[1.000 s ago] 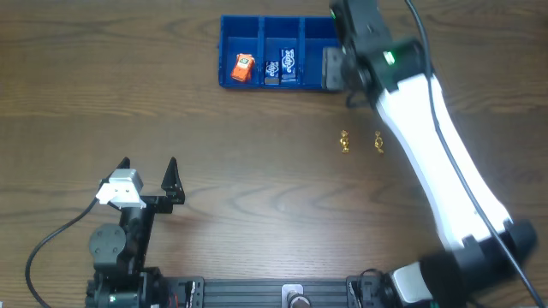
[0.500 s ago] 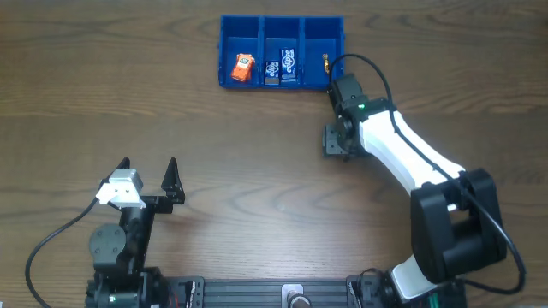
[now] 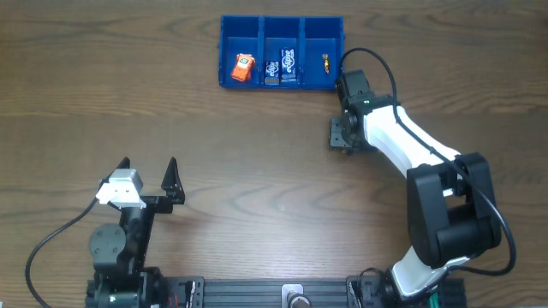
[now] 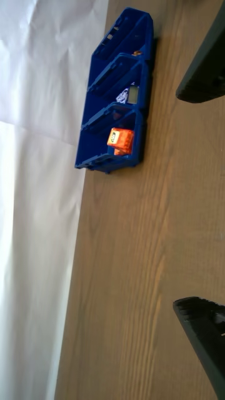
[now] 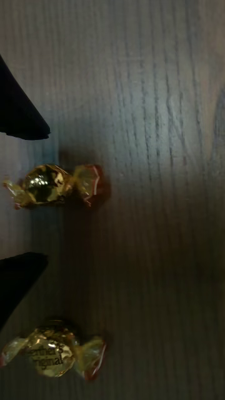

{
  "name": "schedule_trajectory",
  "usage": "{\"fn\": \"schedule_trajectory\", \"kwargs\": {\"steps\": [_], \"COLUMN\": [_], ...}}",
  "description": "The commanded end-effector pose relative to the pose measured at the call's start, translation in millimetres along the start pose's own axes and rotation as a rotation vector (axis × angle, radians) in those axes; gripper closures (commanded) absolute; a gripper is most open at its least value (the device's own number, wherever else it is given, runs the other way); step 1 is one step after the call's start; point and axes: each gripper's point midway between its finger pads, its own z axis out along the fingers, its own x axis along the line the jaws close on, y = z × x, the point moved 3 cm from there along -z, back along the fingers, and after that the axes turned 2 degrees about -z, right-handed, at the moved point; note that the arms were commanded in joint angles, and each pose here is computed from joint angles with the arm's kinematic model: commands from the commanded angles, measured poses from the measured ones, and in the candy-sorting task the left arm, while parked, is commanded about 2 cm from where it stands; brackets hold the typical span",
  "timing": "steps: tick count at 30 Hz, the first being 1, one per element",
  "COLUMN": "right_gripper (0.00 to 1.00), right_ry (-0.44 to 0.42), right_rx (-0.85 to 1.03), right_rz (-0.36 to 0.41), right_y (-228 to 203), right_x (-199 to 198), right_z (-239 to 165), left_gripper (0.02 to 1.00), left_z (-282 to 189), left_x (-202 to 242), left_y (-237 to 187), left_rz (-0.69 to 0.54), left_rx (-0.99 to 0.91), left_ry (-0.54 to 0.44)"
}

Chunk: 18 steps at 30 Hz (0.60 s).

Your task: Sort Candies Into Trays

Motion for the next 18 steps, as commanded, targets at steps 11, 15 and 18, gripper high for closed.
{"fn": "schedule_trajectory", "kwargs": {"steps": [11,15,18], "right_gripper": [0.426,0.448,0.489], "right_ry": [-0.007,-0.01,-0.01], "right_rx": [0.014,0.013,0.014], "right_rz": [-0.031,-0.034,-0.034], "right_y": [1.5,1.7,1.5], "right_x": [-1.1,-1.6,-1.6], "right_z": [16.1,16.1,16.4], "left_gripper": [0.02,0.023,0.02], "left_z": [1.1,1.1,1.1], "left_x": [0.5,0.5,0.5], "left_y": [-15.1,-15.1,-15.1], "left_rz": [-0.01,-0.01,-0.01], "left_rx": [0.048,0.048,0.048], "left_ry": [-0.01,-0.01,-0.01]}}
